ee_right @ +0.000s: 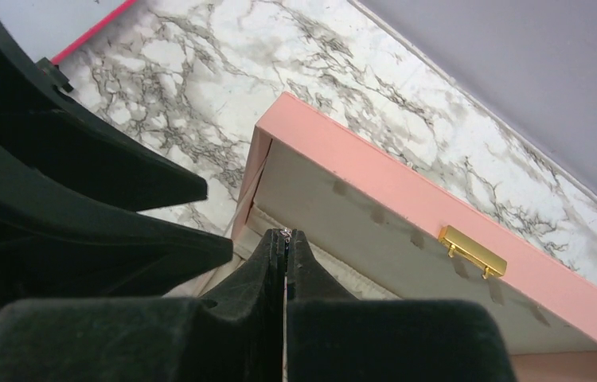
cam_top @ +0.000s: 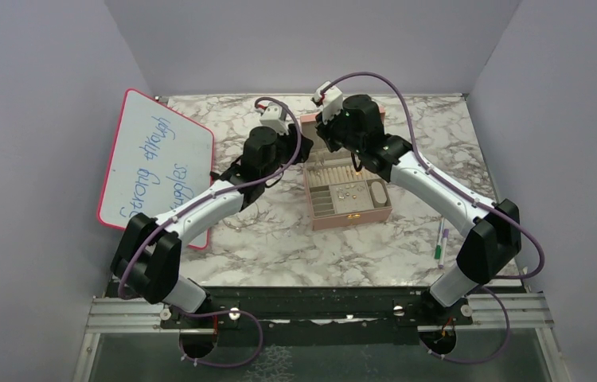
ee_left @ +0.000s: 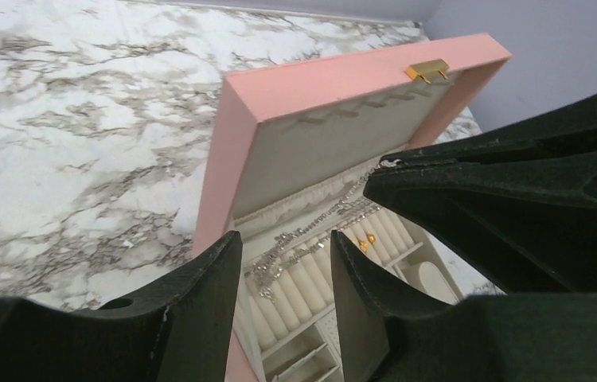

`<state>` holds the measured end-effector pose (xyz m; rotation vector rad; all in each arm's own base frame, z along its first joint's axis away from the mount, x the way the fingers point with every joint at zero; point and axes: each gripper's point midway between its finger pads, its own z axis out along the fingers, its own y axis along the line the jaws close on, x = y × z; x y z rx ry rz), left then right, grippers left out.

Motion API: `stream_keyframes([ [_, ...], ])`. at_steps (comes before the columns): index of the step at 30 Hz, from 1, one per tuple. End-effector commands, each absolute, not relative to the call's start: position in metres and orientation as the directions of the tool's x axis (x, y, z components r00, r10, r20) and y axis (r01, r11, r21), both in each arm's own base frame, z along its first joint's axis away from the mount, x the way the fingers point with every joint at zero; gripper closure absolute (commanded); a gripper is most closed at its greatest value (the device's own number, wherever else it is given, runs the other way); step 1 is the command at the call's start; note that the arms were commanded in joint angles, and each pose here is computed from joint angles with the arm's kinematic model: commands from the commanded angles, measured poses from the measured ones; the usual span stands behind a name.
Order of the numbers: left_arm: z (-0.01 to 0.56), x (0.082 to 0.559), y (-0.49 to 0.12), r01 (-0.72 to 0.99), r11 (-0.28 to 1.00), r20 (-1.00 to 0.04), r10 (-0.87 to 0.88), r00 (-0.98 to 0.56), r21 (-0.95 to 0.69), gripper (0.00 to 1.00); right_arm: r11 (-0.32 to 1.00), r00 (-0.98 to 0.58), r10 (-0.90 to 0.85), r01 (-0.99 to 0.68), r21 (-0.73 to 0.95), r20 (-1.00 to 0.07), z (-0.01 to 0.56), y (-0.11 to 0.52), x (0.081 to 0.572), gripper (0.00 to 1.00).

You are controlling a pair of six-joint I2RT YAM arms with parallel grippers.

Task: Organize the mixed jewelry
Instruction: Place the jewelry in the jewelry box.

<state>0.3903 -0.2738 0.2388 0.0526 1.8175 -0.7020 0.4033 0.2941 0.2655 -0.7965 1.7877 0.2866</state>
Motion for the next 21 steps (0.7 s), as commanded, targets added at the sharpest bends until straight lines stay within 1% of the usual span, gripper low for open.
stream_keyframes([
  [1,0.249,0.385,-0.308,0.571,0.713,-0.906,-0.233,-0.354,-0.407,0.55,0.758,-0.101,-0.323,-0.624,-0.193,-0.941,0.3,0.292,0.408,0.97],
  [3,0.247,0.386,-0.317,0.624,0.689,-0.923,-0.191,-0.333,-0.367,0.57,0.742,-0.104,-0.306,-0.649,-0.168,-0.946,0.301,0.295,0.405,0.97],
  [6,0.241,0.394,-0.324,0.653,0.687,-0.941,-0.142,-0.308,-0.318,0.62,0.734,-0.112,-0.283,-0.665,-0.141,-0.953,0.303,0.294,0.403,0.97],
  [11,0.238,0.411,-0.32,0.606,0.736,-0.947,-0.158,-0.28,-0.302,0.66,0.726,-0.119,-0.258,-0.678,-0.111,-0.959,0.306,0.292,0.401,0.97],
  [16,0.24,0.421,-0.315,0.566,0.767,-0.948,-0.18,-0.262,-0.302,0.77,0.729,-0.131,-0.252,-0.677,-0.099,-0.959,0.304,0.289,0.401,0.98],
  [19,0.241,0.421,-0.316,0.573,0.762,-0.948,-0.18,-0.261,-0.302,0.78,0.729,-0.131,-0.247,-0.678,-0.095,-0.96,0.303,0.288,0.403,0.98],
  [21,0.243,0.419,-0.318,0.581,0.755,-0.948,-0.183,-0.261,-0.305,0.76,0.728,-0.133,-0.247,-0.679,-0.093,-0.96,0.302,0.287,0.403,0.98],
])
